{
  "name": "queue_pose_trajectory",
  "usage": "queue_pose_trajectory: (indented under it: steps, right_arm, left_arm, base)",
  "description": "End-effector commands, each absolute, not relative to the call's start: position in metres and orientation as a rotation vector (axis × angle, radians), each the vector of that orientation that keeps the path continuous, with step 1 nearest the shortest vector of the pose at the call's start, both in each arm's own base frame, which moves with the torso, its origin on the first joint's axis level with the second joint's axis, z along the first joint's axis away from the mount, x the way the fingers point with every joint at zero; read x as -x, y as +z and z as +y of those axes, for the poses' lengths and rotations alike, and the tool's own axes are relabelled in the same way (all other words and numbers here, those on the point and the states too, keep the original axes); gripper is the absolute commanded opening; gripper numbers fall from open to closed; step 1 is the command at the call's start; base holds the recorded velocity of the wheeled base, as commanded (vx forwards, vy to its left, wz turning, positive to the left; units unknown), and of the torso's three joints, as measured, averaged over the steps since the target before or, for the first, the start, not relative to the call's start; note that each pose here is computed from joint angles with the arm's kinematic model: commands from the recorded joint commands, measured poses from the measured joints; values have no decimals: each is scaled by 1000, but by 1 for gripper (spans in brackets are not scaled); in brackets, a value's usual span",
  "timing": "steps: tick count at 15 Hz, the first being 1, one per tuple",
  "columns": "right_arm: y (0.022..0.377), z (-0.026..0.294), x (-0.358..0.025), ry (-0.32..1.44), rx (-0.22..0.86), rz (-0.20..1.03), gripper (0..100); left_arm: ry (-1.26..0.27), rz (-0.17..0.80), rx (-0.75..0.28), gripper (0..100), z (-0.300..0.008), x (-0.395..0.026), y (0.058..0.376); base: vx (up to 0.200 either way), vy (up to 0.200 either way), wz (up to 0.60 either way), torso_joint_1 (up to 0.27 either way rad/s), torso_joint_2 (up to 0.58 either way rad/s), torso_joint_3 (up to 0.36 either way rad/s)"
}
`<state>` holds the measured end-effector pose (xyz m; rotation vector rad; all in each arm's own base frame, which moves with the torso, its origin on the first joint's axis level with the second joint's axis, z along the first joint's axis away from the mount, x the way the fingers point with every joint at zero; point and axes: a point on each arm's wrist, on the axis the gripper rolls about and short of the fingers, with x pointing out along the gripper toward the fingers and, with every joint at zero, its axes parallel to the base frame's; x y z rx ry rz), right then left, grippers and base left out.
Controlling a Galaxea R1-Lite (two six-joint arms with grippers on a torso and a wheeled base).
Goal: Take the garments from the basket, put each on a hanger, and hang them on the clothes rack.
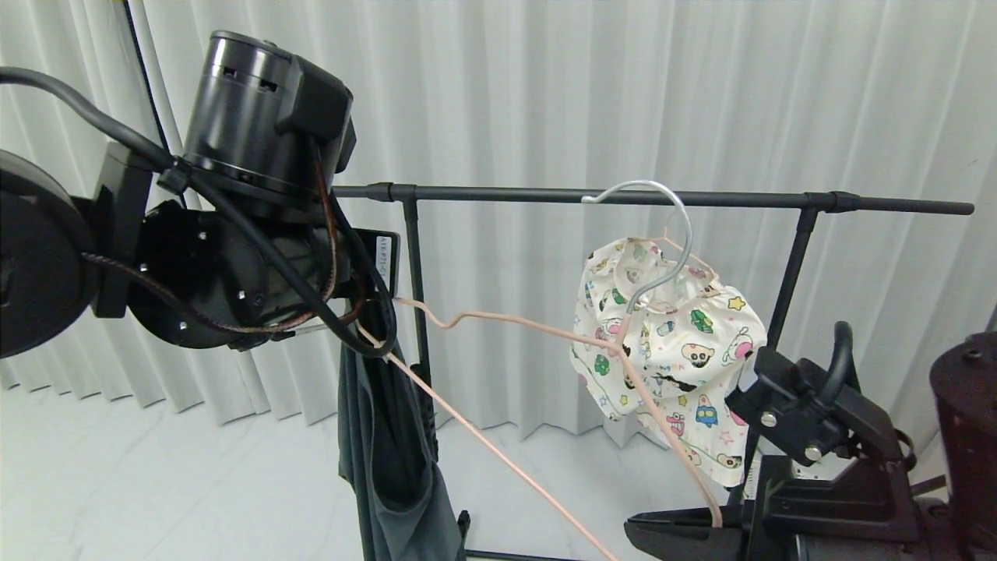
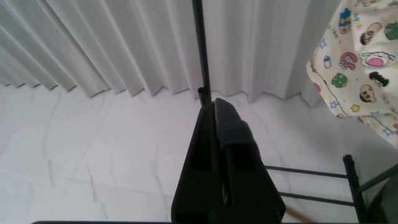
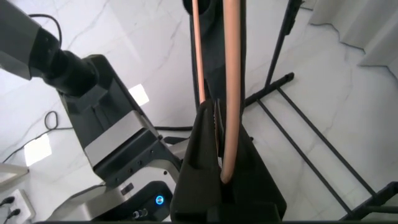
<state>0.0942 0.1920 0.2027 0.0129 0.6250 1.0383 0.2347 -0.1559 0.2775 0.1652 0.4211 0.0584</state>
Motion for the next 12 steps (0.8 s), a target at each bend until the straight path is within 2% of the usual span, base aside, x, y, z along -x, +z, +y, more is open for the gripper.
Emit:
queue_pose_trajectory:
  steps: [1, 4, 8, 12]
  right_arm:
    - [198, 197, -103, 1005, -12, 631, 0]
    - [200, 204, -113, 998, -48, 584, 0]
    - [195, 213, -115, 1011, -33, 602, 0]
    - [189, 229, -124, 1001, -31, 620, 0]
  left_arm:
    - [38, 418, -167, 0, -160, -231, 278]
    - [37, 416, -167, 0, -160, -230, 278]
    - [12, 402, -157, 0, -163, -223, 283]
    - [-27, 380, -97, 0, -169, -209, 290]
  base:
    - [0, 0, 0, 0, 0, 0]
    - [0, 0, 0, 0, 0, 0]
    - [0, 0, 0, 0, 0, 0]
    - [0, 0, 0, 0, 0, 0]
